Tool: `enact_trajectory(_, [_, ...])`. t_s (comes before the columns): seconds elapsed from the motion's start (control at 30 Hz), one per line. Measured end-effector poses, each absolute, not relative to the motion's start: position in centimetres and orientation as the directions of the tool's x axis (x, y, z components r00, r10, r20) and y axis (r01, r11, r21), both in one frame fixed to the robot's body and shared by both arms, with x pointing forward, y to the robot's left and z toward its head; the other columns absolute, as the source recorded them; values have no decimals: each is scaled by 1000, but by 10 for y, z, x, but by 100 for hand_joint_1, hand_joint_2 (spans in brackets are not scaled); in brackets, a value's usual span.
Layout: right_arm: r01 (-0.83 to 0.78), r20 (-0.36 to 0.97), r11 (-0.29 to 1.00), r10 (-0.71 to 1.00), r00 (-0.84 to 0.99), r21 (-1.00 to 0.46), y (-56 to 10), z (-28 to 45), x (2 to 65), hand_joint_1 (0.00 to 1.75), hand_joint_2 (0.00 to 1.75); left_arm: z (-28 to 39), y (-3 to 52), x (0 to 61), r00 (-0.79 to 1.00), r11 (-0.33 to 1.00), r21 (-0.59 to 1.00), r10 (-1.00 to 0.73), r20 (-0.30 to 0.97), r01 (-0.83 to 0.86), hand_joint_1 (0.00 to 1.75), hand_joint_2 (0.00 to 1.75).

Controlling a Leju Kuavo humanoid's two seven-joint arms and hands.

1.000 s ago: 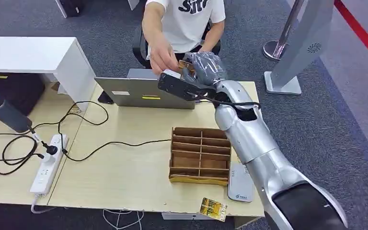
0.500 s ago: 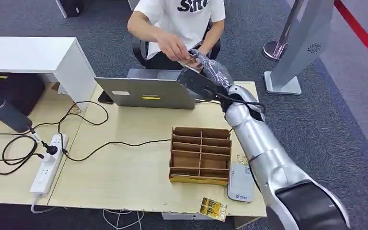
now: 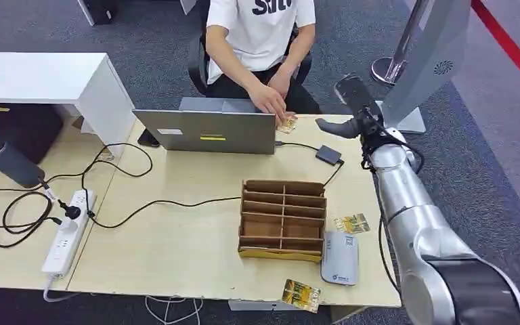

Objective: Pass the card to the sensor for recognition and then transmit it.

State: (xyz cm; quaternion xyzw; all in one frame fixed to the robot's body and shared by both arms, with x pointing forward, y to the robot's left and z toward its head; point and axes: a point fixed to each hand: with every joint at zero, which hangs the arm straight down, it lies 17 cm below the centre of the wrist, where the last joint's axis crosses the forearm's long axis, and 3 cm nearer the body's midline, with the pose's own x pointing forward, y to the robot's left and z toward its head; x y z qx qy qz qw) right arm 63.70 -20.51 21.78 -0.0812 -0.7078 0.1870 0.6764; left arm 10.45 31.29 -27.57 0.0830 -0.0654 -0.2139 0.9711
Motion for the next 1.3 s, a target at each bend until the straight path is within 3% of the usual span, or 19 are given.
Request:
enact_trajectory(0.1, [-16,989,991,131,65,-130,-280,190,637,0,175,-275,313,106,896,890,190,-436,87,415,0,175])
enact_trajectory(0.2, [165,979,985,-89,185,58,-368,139,617,0,175,-276,313,104,893,886,187,-444,79,424,0,175])
enact_trajectory(0.43, [479,859,852,-394,326,209,-489,-13,496,0,175,-275,314,108,887,879,195,-455,78,434,0,175])
enact_trajectory(0.5, [530,817,813,-465,341,241,-501,-49,456,0,175,-275,315,109,886,879,197,-456,83,434,0,175])
enact_trajectory(0.7, [531,815,813,-466,343,241,-501,-51,454,0,175,-275,315,108,886,879,197,-456,83,434,0,175])
enact_trajectory(0.77, [586,739,788,-507,444,189,-503,-134,346,0,175,-276,315,103,888,881,196,-452,84,430,0,175])
enact_trajectory(1.07, [586,545,802,-543,638,113,-453,-214,225,0,175,-278,320,93,899,889,204,-432,76,410,0,175])
enact_trajectory(1.1, [584,511,806,-544,666,98,-445,-223,208,141,175,-278,320,91,901,891,204,-427,75,406,129,175])
enact_trajectory(1.13, [582,476,808,-548,687,91,-435,-231,192,175,175,-278,321,90,902,892,204,-424,73,403,175,175])
enact_trajectory(1.3, [586,343,805,-578,741,90,-391,-255,143,175,175,-279,318,85,915,910,184,-393,88,372,175,175])
